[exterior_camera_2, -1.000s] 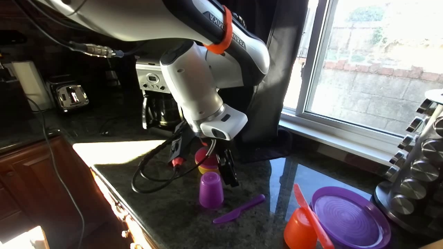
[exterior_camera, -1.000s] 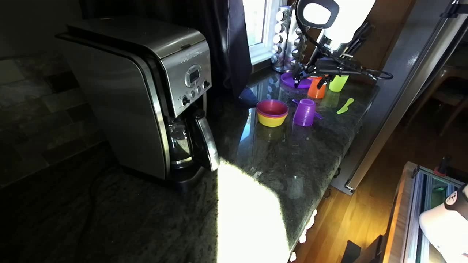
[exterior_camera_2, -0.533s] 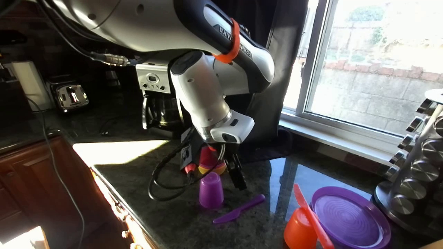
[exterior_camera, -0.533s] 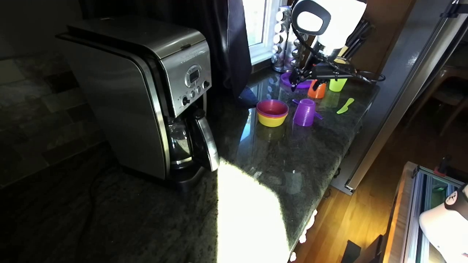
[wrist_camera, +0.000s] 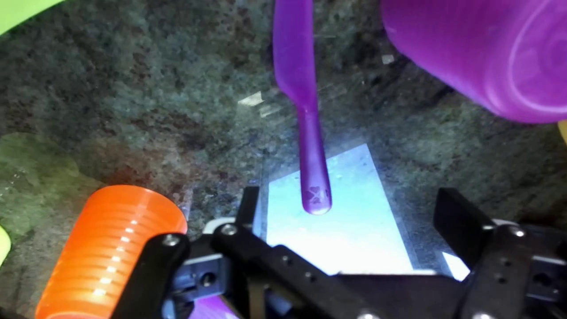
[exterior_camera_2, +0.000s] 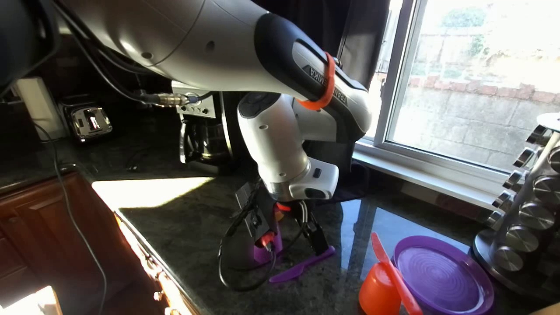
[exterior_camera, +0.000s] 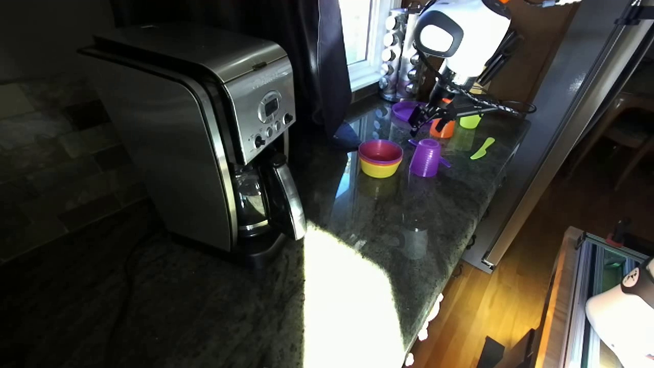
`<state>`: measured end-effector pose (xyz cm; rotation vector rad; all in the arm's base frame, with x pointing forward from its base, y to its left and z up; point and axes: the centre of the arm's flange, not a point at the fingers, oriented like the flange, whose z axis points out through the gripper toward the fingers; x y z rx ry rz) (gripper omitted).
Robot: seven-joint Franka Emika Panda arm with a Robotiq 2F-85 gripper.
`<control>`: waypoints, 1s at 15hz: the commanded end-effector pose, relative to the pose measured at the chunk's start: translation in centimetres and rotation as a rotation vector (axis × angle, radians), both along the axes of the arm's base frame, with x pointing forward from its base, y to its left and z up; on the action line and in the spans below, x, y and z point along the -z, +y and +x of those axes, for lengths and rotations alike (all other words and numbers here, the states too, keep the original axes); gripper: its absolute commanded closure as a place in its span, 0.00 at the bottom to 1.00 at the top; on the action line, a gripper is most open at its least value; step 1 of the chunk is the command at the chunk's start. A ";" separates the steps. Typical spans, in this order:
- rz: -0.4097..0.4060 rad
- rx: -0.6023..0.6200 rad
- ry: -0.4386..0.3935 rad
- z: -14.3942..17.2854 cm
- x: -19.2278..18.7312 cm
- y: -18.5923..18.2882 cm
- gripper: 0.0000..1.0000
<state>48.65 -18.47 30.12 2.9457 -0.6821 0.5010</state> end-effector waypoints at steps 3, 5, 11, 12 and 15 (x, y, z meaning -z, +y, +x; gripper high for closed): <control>0.030 -0.033 0.057 0.3 1.4 -1.9 0.00; 0.046 -0.020 0.075 0.5 2.1 -2.4 0.00; 0.065 -0.008 0.116 1.1 3.6 -2.9 0.39; 0.066 -0.008 0.122 1.2 4.0 -2.9 0.47; 0.071 -0.006 0.135 1.5 4.6 -3.1 0.54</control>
